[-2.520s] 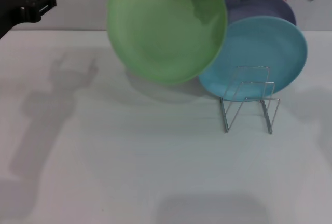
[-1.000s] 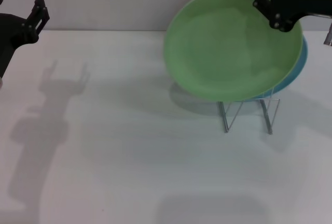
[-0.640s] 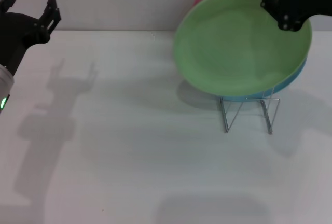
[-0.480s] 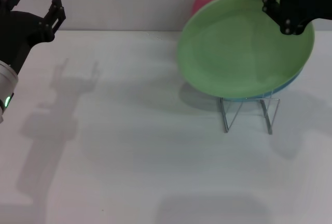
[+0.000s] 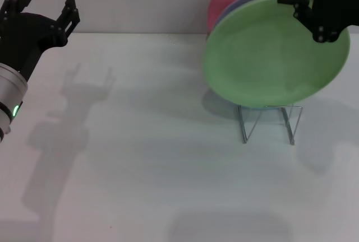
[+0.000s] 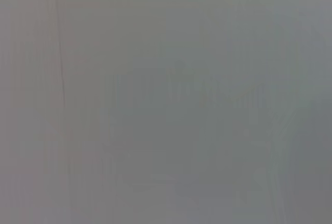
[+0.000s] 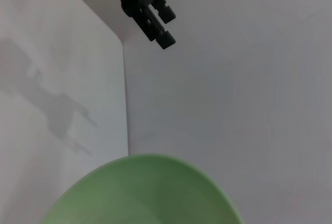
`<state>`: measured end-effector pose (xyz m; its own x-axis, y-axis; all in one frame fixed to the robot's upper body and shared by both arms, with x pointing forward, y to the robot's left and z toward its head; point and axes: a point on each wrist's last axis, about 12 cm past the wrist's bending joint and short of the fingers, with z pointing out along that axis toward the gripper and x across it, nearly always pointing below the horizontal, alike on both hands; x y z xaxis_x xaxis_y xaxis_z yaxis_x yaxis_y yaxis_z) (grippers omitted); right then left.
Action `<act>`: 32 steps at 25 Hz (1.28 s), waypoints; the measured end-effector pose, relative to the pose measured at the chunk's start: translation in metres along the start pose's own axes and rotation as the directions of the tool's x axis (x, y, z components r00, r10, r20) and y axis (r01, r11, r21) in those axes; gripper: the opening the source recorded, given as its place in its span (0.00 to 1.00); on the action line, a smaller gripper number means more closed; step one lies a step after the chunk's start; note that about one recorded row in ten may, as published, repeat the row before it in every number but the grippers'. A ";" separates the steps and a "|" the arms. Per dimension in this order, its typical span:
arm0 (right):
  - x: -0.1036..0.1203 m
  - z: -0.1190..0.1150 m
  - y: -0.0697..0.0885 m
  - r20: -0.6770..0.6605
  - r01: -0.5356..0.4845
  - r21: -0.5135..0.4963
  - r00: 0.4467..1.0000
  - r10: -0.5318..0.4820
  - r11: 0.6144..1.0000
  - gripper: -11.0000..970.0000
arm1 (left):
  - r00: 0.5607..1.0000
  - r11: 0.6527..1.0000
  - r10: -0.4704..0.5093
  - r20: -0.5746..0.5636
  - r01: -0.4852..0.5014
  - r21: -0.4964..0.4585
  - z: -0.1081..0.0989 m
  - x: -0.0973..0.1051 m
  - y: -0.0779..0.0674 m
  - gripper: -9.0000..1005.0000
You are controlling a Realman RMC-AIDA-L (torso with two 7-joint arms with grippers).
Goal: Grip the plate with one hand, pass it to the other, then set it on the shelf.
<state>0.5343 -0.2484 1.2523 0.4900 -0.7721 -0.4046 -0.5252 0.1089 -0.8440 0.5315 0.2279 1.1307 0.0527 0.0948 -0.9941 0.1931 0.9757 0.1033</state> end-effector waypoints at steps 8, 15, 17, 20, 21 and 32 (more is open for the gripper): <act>0.007 -0.007 0.013 -0.031 -0.005 -0.020 1.000 0.005 1.000 0.05 | 1.000 1.000 -0.001 0.002 0.001 0.024 0.001 -0.001 -0.007 0.79; 0.012 -0.013 0.020 -0.054 -0.025 -0.012 0.998 0.025 1.000 0.05 | 1.000 0.999 0.001 0.003 -0.001 0.040 0.003 0.000 -0.012 0.79; 0.014 -0.016 0.021 -0.066 -0.031 -0.010 0.997 0.030 0.999 0.06 | 1.000 0.999 0.002 0.004 -0.002 0.050 0.004 0.000 -0.015 0.79; 0.015 -0.018 0.022 -0.073 -0.031 -0.010 0.997 0.030 0.999 0.10 | 1.000 0.999 0.002 0.007 -0.003 0.053 0.005 -0.001 -0.015 0.79; 0.015 -0.019 0.023 -0.078 -0.030 -0.012 0.996 0.029 0.999 0.14 | 1.000 0.999 0.003 0.008 -0.003 0.054 0.005 -0.001 -0.016 0.79; -0.002 -0.017 0.023 0.175 -0.234 0.093 0.961 0.216 0.968 0.51 | 1.000 0.998 0.008 0.009 -0.009 0.058 0.007 0.001 -0.016 0.79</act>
<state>0.5097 -0.2554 1.2397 0.4793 -0.6084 -0.6325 -0.5582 0.3448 -0.7547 0.5356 0.2105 1.1284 0.0631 0.1011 -0.9929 0.2487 0.9619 0.1138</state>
